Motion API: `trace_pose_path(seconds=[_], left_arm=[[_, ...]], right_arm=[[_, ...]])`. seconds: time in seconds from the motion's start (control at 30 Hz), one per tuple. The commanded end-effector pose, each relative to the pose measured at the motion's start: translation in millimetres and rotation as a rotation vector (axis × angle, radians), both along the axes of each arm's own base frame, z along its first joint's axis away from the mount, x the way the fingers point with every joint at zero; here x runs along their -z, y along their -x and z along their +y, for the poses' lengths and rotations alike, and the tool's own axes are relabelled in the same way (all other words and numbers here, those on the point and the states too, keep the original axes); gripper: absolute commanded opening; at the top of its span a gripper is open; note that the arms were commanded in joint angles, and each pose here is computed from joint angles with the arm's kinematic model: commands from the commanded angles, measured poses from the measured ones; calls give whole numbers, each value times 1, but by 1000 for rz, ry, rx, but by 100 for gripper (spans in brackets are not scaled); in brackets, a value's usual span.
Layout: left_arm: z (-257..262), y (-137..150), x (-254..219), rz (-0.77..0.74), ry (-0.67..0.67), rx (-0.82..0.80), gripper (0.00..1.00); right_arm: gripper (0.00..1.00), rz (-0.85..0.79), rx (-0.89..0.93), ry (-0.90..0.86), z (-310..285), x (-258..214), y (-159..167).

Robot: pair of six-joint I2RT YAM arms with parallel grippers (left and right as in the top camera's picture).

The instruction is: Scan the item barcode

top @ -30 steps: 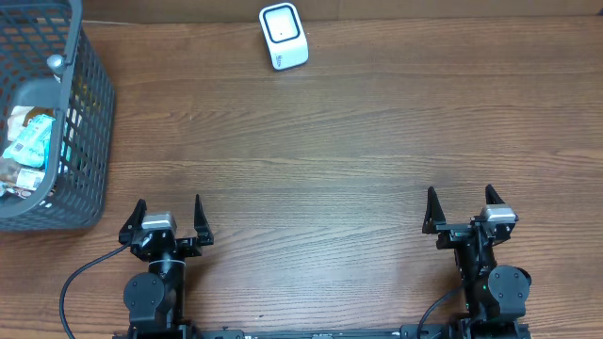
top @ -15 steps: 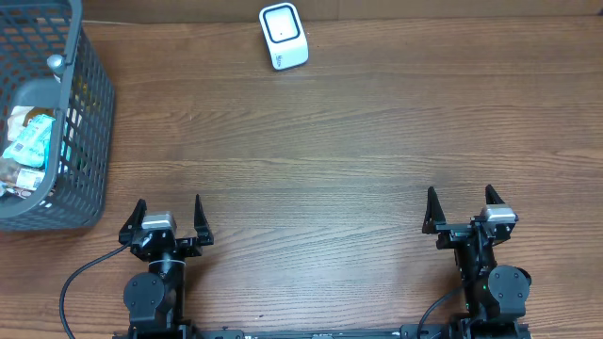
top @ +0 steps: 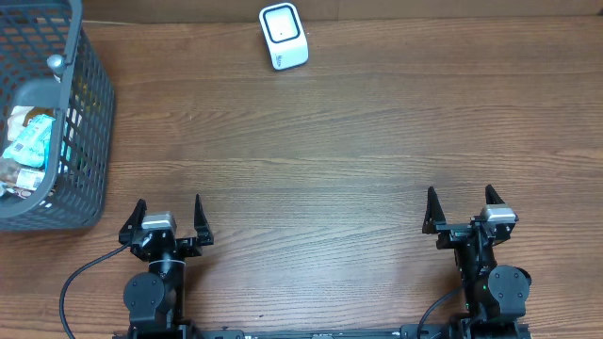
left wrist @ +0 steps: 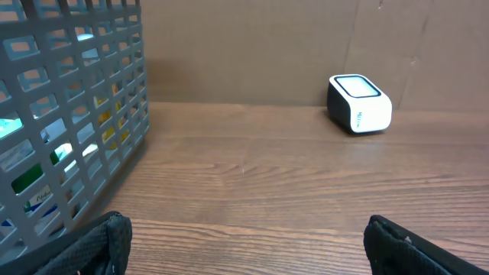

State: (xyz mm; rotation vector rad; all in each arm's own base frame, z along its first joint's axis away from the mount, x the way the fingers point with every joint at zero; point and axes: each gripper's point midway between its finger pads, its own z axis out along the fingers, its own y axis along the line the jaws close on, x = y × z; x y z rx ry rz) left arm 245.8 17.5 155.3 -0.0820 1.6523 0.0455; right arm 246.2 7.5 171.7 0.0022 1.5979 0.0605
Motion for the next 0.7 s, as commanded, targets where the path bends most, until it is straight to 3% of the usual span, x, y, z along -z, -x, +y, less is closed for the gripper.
trace_pose_path(seconds=[0.0,0.67], left_arm=[[-2,0,-1,-7,-18,11,99],[-8,0,-1,-7,-15,45,99]], right_arm=[[100,-3,-7,4,1,2,0],[100,-3,-7,4,1,2,0]])
